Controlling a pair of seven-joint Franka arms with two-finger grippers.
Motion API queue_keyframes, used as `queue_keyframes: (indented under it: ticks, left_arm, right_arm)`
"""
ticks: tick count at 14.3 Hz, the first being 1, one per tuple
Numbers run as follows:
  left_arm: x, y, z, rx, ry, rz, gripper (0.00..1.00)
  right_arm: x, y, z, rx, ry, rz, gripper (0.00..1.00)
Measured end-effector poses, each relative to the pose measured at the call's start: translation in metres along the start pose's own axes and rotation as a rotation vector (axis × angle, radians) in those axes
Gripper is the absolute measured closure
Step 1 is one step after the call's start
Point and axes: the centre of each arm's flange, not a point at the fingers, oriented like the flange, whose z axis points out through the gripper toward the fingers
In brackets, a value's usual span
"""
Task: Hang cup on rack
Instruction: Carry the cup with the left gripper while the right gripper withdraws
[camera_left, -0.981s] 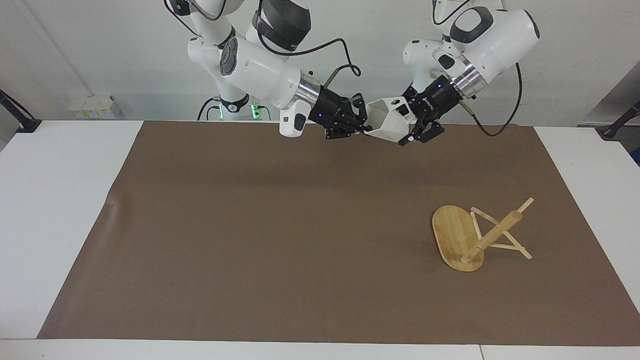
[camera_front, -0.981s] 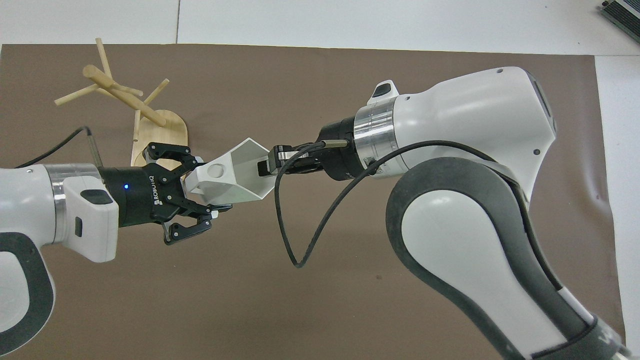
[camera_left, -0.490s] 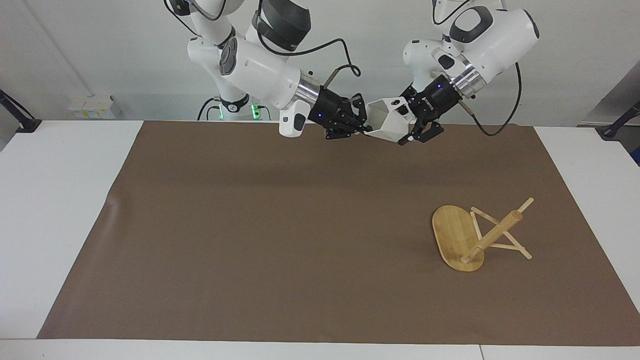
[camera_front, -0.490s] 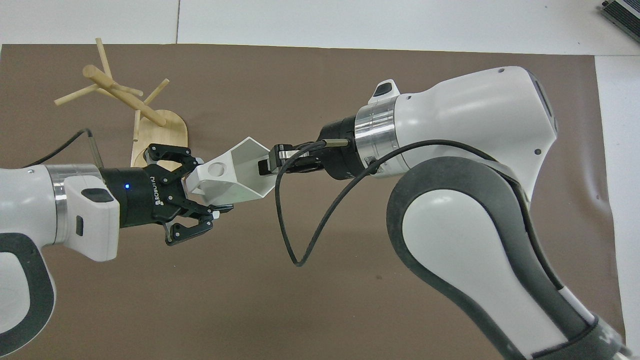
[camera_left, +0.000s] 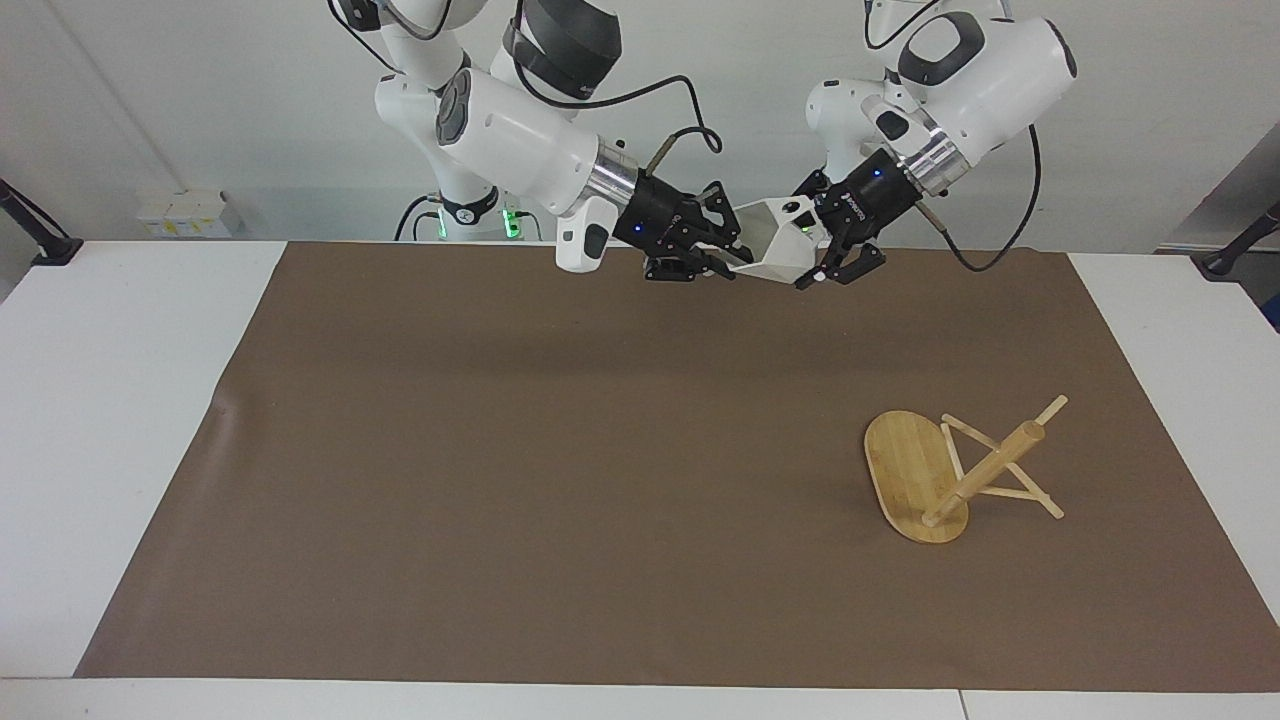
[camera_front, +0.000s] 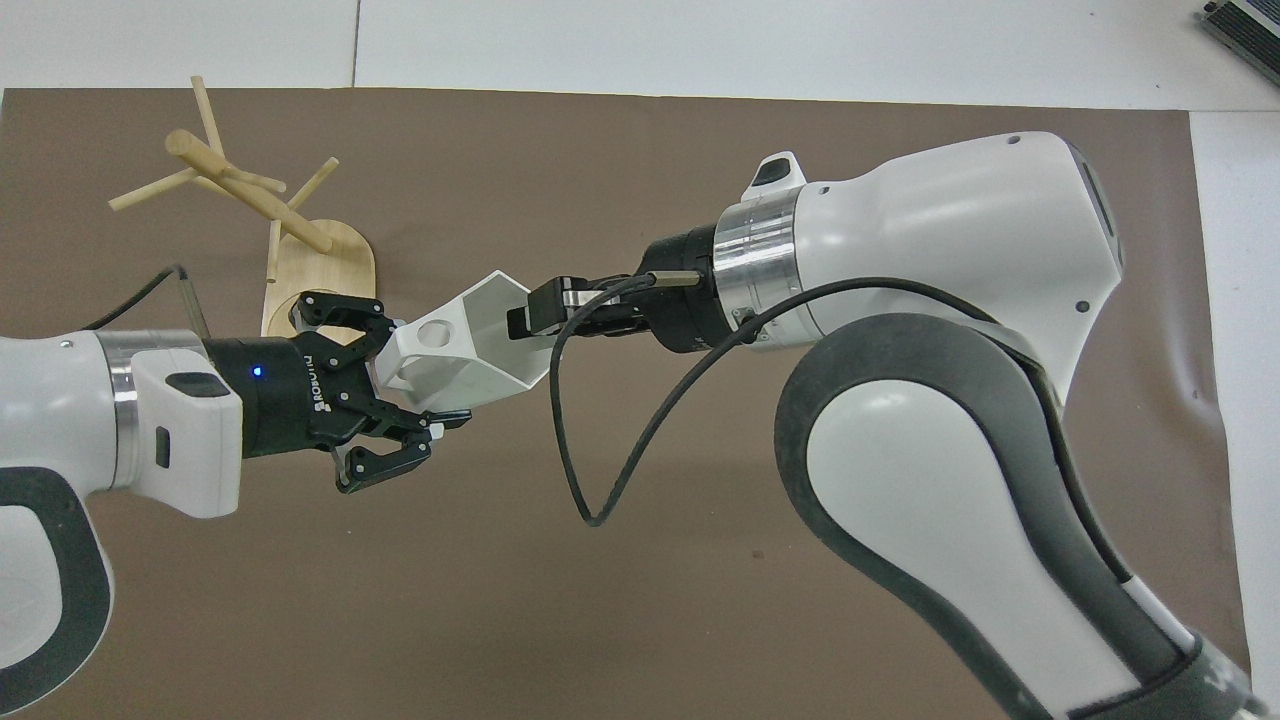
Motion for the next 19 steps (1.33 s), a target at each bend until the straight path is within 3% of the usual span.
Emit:
queue_keyframes:
  ticks: [6,9,11,16,19]
  left_arm:
    - [-0.004,-0.002,0.0,0.0,-0.002,-0.008,0.33]
    - [-0.01,-0.007,-0.004,0.02,-0.033,-0.008,0.33]
    - [-0.016,-0.012,-0.007,0.05,-0.083,-0.037,0.33]
    - [-0.011,-0.006,0.001,0.176,-0.242,-0.154,0.33]
    - [-0.005,0.0,0.008,0.218,-0.264,-0.207,0.33]
  right_arm:
    - [0.001,0.001,-0.002,-0.001,0.005,0.001,0.03]
    - [0.007,0.007,-0.015,-0.009,0.034,0.009,0.0]
    - [0.015,0.019,-0.033,-0.065,0.071,-0.005,0.0]
    - [0.032,0.06,-0.096,-0.404,0.173,-0.135,0.0]
    - [0.036,0.077,-0.13,-0.565,0.192,-0.218,0.0]
